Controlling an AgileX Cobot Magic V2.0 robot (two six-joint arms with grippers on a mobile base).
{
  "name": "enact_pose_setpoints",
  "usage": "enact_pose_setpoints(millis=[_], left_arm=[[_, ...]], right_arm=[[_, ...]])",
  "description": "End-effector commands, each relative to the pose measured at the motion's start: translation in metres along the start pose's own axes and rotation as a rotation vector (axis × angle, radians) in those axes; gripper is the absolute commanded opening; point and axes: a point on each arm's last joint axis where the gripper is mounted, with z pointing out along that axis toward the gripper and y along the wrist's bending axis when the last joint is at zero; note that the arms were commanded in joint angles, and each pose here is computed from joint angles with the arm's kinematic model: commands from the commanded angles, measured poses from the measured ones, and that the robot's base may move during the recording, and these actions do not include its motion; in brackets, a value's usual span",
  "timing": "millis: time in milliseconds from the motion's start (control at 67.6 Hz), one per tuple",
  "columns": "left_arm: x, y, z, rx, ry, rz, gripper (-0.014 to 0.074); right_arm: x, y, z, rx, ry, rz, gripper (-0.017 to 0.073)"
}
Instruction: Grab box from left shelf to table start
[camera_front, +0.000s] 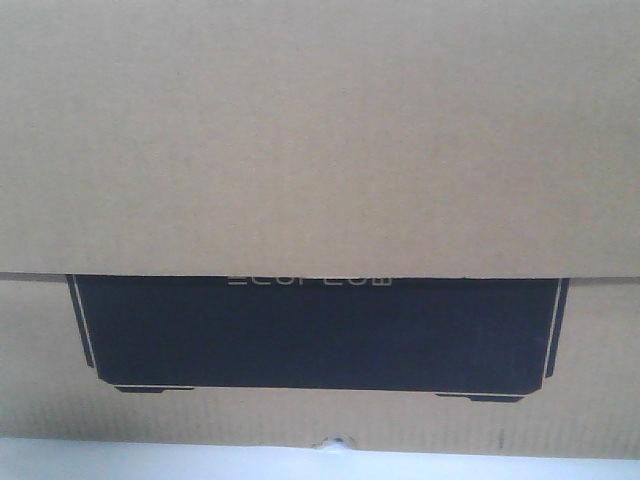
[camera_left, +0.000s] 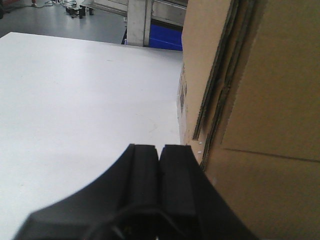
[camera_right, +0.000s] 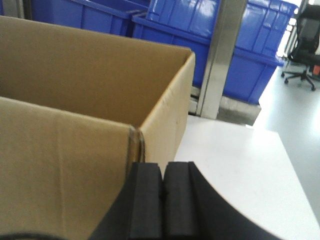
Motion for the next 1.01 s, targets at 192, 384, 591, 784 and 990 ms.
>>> enact_pose_setpoints(millis=[192,384,591,784,990], left_arm=[[-0.009,-0.001,-0.002,0.011,-0.093,-0.006,-0.0093],[-0.008,-0.001,-0.002,0.011,-0.092,-0.006,-0.0093],[-0.008,-0.001,-0.002,0.011,-0.092,-0.006,-0.0093],[-0.008,-0.001,-0.002,0.011,-0.092,-0.006,-0.0093],[-0.008,-0.001,-0.002,0.011,-0.092,-0.006,-0.0093]], right_arm=[[0.045,-0.006,0.008,0.179,-0.05,0.059,0.0068],[0.067,-0.006,0.014,0.187,-0.067,0.062,0.0068],[0.065,-0.006,0.013,0.187,-0.082,0.061,0.0068],[0.065,-0.006,0.014,0.187,-0.081,0.061,0.0068],[0.065,-0.006,0.014,0.187,-0.081,0.061,0.0068]])
